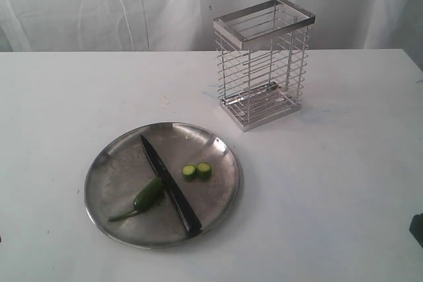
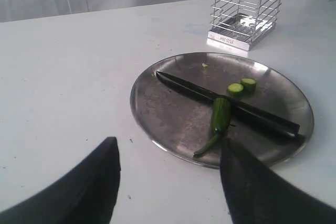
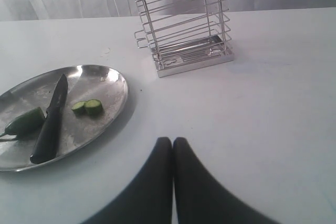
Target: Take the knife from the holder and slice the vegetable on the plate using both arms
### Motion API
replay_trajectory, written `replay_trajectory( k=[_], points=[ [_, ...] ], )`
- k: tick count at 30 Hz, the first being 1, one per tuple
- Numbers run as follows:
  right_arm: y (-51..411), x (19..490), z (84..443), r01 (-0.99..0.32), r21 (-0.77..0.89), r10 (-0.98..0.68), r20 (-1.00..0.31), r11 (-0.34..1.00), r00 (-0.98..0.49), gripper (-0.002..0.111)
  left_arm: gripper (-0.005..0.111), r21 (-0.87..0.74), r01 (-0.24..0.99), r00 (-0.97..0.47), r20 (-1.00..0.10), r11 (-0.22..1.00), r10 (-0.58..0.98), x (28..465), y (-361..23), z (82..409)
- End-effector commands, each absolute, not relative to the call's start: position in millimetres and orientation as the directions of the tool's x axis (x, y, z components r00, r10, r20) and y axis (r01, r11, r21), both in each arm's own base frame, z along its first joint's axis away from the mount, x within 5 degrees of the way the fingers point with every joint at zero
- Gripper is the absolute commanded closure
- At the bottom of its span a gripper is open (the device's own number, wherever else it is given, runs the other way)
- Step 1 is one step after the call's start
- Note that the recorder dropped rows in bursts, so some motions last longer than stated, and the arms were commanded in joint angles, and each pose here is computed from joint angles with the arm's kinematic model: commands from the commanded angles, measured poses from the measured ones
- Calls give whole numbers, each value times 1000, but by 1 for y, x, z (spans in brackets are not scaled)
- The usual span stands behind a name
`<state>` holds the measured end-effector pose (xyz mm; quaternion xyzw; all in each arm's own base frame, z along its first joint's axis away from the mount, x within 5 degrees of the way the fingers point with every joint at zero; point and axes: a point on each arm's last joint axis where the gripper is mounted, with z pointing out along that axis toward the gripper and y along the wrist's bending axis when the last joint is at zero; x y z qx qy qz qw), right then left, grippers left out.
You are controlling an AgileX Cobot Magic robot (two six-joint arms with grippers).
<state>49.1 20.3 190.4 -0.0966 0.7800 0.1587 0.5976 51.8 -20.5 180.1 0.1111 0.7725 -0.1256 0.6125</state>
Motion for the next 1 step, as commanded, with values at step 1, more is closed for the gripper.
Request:
replay_trajectory(
  k=[1],
  points=[
    [20, 49, 189, -336, 120, 31, -965, 934, -259, 108, 47, -58, 323, -220, -975, 945, 15, 52, -20, 179]
  ],
)
